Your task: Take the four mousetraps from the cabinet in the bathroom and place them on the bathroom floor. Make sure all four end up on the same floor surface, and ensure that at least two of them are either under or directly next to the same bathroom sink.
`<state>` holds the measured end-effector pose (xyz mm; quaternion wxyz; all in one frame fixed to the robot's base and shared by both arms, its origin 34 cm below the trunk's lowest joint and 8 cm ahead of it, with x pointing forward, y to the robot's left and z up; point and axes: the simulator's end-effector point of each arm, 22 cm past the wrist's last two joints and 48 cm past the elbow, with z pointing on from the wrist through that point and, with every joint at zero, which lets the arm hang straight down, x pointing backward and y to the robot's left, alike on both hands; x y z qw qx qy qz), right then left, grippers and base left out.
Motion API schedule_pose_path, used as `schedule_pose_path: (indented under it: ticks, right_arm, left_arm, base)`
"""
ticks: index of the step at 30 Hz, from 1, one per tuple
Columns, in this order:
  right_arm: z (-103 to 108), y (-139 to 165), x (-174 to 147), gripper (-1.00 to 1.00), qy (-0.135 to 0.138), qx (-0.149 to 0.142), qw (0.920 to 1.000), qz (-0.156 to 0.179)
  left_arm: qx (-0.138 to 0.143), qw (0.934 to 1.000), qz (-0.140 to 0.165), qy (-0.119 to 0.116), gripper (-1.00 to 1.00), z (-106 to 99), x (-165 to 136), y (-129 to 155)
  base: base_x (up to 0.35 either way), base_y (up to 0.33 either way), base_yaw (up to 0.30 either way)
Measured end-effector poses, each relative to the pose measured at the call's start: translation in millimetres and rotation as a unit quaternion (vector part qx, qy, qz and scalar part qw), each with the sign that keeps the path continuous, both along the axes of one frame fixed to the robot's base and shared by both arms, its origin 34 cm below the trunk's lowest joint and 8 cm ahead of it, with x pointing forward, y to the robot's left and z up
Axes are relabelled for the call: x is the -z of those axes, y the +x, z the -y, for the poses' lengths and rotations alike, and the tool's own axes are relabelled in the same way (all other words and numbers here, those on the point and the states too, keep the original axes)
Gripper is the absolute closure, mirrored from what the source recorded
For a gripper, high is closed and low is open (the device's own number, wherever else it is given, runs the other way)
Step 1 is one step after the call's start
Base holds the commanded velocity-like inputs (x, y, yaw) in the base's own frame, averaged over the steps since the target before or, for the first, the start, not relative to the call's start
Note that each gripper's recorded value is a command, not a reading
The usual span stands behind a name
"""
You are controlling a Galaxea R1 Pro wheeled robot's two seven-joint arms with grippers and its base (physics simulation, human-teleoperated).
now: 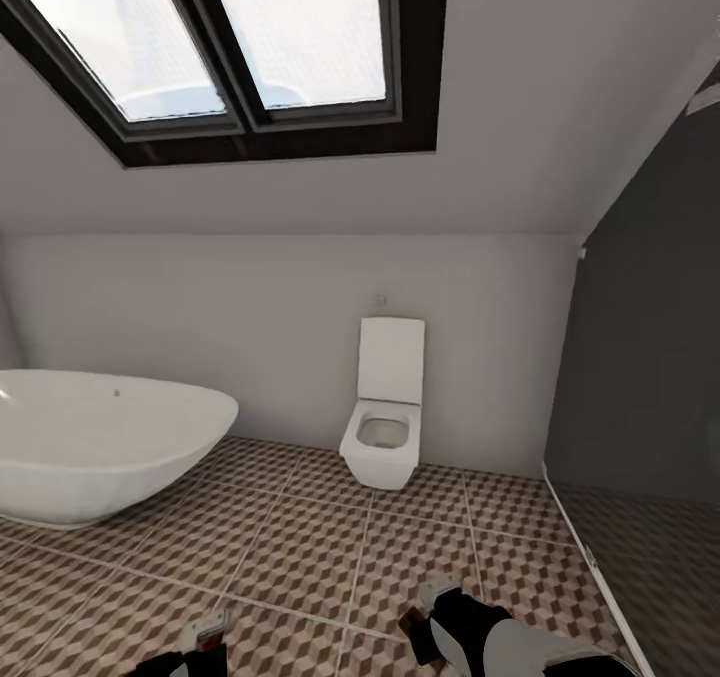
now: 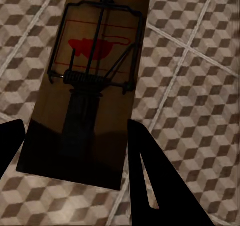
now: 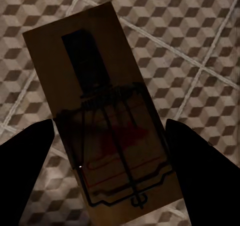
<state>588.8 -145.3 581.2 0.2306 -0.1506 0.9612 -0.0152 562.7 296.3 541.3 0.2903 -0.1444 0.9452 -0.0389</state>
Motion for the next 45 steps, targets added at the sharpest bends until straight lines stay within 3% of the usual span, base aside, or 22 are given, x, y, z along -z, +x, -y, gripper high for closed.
schedule_pose_path:
  ticks: [23, 45]
  right_arm:
    - [0, 3, -8, 1.0, 0.002, 0.002, 1.0, 0.009]
    - [-1, 5, -10, 1.0, 0.002, 0.002, 0.9999, 0.012]
  left_arm:
    - [0.0, 0.9999, 0.01, 0.002, 1.0, -3, -8, 4]
    - [-0.002, 0.9998, 0.013, 0.014, 1.0, -24, -11, 5]
  base:
    - [0.324, 0.07, -0.254]
    - [0.324, 0.079, -0.021]
